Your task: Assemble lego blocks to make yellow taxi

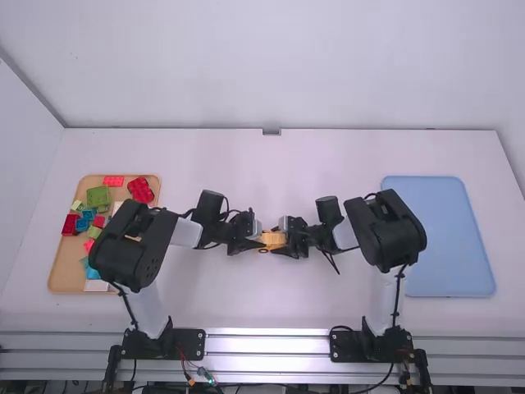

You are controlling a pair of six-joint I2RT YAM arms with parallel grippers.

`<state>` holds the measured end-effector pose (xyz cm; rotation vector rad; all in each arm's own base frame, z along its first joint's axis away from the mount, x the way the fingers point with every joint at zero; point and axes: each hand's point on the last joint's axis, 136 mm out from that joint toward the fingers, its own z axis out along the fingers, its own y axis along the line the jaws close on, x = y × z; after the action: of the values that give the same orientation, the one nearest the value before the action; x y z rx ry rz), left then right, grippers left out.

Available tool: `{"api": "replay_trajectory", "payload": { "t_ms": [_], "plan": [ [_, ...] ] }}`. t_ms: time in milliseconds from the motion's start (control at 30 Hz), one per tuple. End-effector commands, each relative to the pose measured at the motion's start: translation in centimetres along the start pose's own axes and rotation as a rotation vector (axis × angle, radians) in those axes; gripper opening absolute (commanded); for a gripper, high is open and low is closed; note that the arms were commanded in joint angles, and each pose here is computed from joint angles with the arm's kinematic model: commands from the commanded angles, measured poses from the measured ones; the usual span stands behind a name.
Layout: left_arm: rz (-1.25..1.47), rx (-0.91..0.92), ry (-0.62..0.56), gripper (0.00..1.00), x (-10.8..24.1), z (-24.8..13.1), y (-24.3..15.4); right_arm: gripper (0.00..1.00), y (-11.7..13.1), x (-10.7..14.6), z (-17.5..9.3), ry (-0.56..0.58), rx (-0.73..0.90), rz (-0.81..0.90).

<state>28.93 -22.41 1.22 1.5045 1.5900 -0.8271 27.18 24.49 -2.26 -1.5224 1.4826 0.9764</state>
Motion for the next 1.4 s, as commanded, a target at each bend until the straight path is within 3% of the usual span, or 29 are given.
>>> {"api": "replay_trajectory", "payload": {
  "t_ms": [0,133,733,900,1000,1100,1167,1267,1367],
  "plan": [
    [-0.022,-0.021,0.064,0.14,1.5,0.24,-0.07,0.53,0.19,1.09,0.06,0.033,0.005,0.031],
    [-0.016,-0.043,0.088,0.11,1.88,0.2,0.36,0.54,0.23,1.06,0.11,0.032,0.003,0.03],
    [-0.032,-0.012,0.067,0.17,1.61,0.26,-0.33,0.55,0.17,1.08,0.05,0.032,0.006,0.03],
    [-0.031,-0.014,0.069,0.29,1.63,0.25,-0.28,0.55,0.11,1.11,-0.01,0.032,0.008,0.032],
    [-0.03,-0.018,0.072,0.45,1.68,0.24,-0.18,0.55,0.14,1.1,0.01,0.032,0.007,0.031],
    [-0.024,-0.024,0.071,0.52,1.63,0.24,-0.04,0.56,0.21,1.06,0.09,0.032,0.004,0.03],
    [-0.014,-0.03,0.067,0.52,1.51,0.23,0.15,0.55,0.13,1.11,0.0,0.032,0.007,0.032],
    [-0.006,-0.035,0.062,0.39,1.38,0.25,0.31,0.56,0.17,1.09,0.04,0.033,0.006,0.033],
    [-0.004,-0.036,0.062,0.36,1.35,0.25,0.35,0.55,0.2,1.07,0.08,0.032,0.005,0.033]
  ]
}}
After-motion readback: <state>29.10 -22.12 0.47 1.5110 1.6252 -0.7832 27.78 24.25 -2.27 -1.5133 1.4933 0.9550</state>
